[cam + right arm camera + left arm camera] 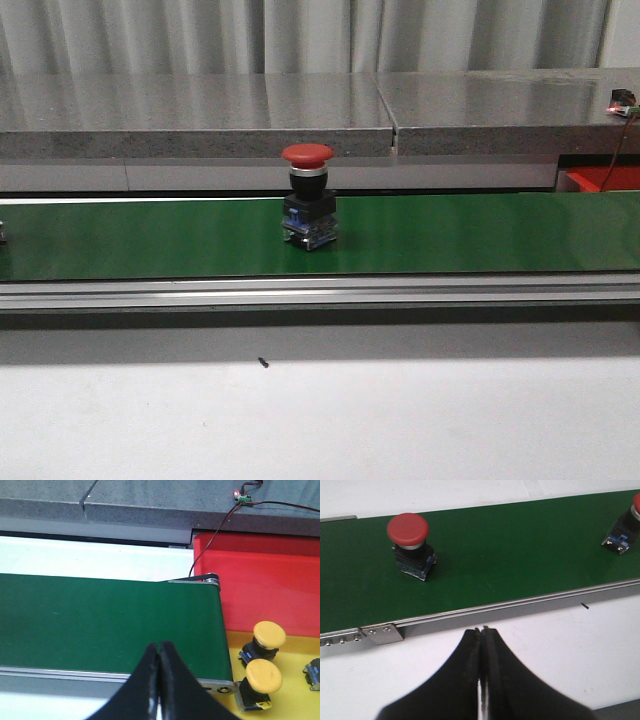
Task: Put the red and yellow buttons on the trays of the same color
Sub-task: 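Set the second red button on the belt, open left gripper, then grasp the first red button at the belt's end with right gripper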
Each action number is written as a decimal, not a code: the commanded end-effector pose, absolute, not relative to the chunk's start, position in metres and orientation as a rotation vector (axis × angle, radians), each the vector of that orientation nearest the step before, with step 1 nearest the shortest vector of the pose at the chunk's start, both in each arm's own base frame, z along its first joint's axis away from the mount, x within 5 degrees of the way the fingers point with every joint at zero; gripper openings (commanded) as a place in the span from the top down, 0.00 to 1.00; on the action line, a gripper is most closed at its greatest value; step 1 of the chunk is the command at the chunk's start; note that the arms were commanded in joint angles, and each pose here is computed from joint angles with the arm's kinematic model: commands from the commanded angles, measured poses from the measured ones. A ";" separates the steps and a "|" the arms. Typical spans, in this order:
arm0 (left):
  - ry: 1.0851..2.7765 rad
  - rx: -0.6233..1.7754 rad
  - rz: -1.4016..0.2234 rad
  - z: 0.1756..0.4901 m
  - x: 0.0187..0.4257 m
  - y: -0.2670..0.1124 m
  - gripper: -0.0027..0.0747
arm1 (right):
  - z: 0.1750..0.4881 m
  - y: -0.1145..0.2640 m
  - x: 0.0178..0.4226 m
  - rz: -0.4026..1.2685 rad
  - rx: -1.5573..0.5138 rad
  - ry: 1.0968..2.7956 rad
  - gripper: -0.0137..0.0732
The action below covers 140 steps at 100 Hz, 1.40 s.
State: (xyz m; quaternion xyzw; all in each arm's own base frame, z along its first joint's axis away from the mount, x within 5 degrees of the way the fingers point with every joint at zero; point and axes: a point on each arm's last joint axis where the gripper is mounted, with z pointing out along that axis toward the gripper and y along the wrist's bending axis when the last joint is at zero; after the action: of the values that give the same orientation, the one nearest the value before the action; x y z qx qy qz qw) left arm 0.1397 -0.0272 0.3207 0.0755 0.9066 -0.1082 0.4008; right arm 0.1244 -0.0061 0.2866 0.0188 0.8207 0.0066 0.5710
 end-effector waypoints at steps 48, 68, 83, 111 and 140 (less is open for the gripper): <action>1.926 0.167 -0.274 0.322 0.067 -0.024 0.99 | 0.302 -0.008 0.127 -0.006 0.061 1.827 0.92; 1.905 0.167 -0.290 0.322 0.060 -0.024 0.99 | 0.311 -0.006 0.129 0.015 0.036 1.853 0.92; 1.905 0.167 -0.290 0.322 0.060 -0.024 0.99 | 0.332 0.003 0.140 0.051 -0.076 1.887 0.92; 1.905 0.167 -0.290 0.322 0.060 -0.024 0.99 | 0.366 0.021 0.180 0.162 -0.222 2.010 0.90; 1.905 0.167 -0.290 0.322 0.060 -0.024 0.99 | 0.371 0.049 0.231 0.254 -0.359 2.103 0.31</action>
State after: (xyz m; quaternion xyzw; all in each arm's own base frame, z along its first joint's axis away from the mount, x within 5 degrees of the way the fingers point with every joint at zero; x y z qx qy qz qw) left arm 0.0579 -0.0238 0.3090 0.0798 0.8338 -0.1135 0.5343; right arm 0.2194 0.0427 0.3574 -0.1381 0.8747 0.0998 0.4538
